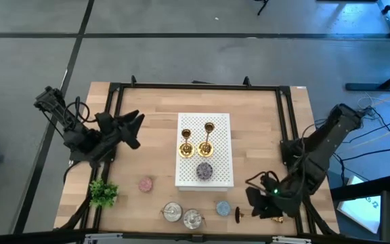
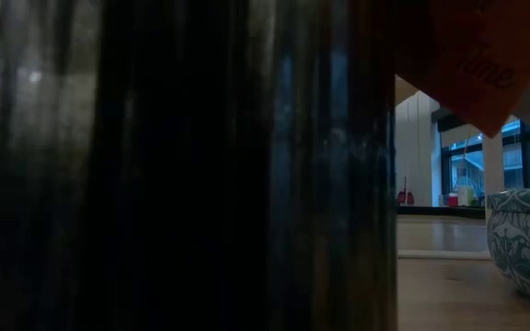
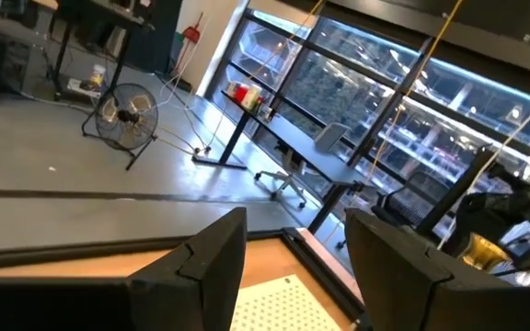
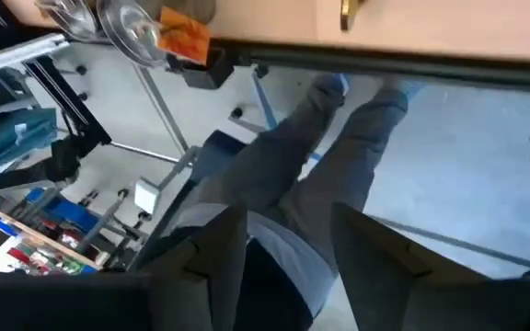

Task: Pick & Place candle stick holders
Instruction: Put the gold candle holder on the shelf aligned with the other gold candle holders

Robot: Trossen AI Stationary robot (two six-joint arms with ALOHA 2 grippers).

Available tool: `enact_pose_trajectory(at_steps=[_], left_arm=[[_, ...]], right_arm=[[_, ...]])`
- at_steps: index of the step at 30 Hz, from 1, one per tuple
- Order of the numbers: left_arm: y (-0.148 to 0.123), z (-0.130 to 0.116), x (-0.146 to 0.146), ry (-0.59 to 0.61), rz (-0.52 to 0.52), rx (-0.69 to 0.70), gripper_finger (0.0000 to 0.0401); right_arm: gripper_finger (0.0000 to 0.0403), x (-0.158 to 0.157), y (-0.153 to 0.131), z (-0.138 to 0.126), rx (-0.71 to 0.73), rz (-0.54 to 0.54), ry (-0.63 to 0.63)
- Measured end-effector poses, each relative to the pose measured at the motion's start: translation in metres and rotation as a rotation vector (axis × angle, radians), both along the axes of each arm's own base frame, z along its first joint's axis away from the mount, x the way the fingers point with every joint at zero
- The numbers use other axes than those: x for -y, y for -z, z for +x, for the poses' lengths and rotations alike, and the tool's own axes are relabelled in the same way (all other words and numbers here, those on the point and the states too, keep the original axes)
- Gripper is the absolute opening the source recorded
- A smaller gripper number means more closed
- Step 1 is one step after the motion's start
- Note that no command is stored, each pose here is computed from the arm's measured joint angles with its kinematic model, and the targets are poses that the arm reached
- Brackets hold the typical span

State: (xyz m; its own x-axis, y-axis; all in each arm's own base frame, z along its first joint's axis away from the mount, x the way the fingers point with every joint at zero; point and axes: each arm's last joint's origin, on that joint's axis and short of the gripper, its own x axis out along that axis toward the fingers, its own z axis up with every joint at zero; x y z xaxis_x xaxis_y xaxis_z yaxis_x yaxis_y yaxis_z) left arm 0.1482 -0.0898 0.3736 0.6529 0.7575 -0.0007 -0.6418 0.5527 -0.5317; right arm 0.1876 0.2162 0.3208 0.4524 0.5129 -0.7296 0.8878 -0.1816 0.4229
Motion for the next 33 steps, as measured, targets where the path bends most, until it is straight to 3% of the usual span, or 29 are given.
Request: enact_pose_trajectory(at_steps=[11,18,25,33], left_arm=[[0.0,0.0,0.0,0.001,0.028,-0.032,0.0182],[0.001,0.0,0.001,0.004,0.034,-0.037,0.0182],[0.002,0.001,0.001,0.007,0.0,0.005,0.0182],[0.01,0.009,0.008,0.004,-0.043,0.052,0.0182]], right_arm=[[0.0161,-0.016,0.045,0.018,-0.175,-0.131,0.006],[0.016,-0.032,0.073,-0.011,-0.352,-0.334,-0.109],[0.016,-0.047,0.077,-0.054,-0.274,-0.528,-0.329],[0.016,-0.056,0.077,-0.078,-0.19,-0.608,-0.497]])
